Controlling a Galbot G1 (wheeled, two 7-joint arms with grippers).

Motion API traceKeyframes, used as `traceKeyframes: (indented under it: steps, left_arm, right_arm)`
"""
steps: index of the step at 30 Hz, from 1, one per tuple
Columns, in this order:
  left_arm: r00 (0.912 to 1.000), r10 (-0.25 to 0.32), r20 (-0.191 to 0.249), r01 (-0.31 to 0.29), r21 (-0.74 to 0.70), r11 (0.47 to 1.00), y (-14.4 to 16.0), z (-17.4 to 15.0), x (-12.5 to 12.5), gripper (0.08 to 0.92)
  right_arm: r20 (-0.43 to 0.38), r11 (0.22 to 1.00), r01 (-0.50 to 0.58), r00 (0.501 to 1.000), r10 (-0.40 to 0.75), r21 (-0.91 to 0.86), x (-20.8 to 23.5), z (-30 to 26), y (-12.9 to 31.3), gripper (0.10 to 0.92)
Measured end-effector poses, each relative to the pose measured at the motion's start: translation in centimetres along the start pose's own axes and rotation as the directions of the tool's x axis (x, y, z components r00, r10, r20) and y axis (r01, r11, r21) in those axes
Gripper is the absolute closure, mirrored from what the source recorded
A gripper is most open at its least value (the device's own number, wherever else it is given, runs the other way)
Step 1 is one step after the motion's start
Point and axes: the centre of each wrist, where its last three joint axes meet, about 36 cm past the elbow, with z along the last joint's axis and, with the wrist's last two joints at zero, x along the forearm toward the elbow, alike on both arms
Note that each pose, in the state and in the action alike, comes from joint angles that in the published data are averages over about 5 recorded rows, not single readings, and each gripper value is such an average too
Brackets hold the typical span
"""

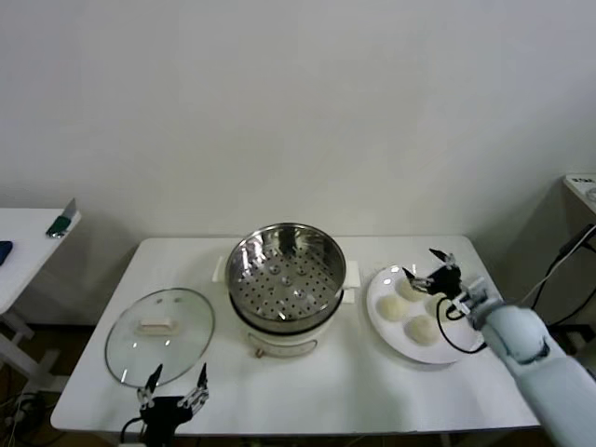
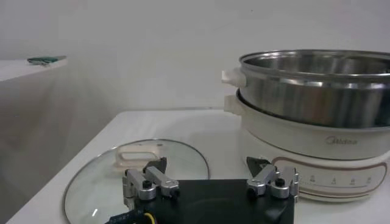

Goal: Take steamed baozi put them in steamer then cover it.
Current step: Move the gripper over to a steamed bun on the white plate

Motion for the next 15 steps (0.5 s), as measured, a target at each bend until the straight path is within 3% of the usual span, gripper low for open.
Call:
traceKeyframes:
  steps: [7, 15]
  left_arm:
    - [1.0000, 0.000, 0.000, 0.000, -0.001, 1.000, 0.0, 0.2, 0.0, 0.177]
    - [1.0000, -0.004, -0.001, 0.004, 0.006, 1.000, -0.1, 0.6, -0.1, 0.177]
  right_arm:
    - [-0.180, 0.934, 0.284, 0.952, -0.248, 0.215, -0.5, -2.0, -7.3, 0.200]
    - [-0.350, 0.856, 0.472, 0.854, -0.386, 0.210, -2.5, -3.6, -10.7, 0.200]
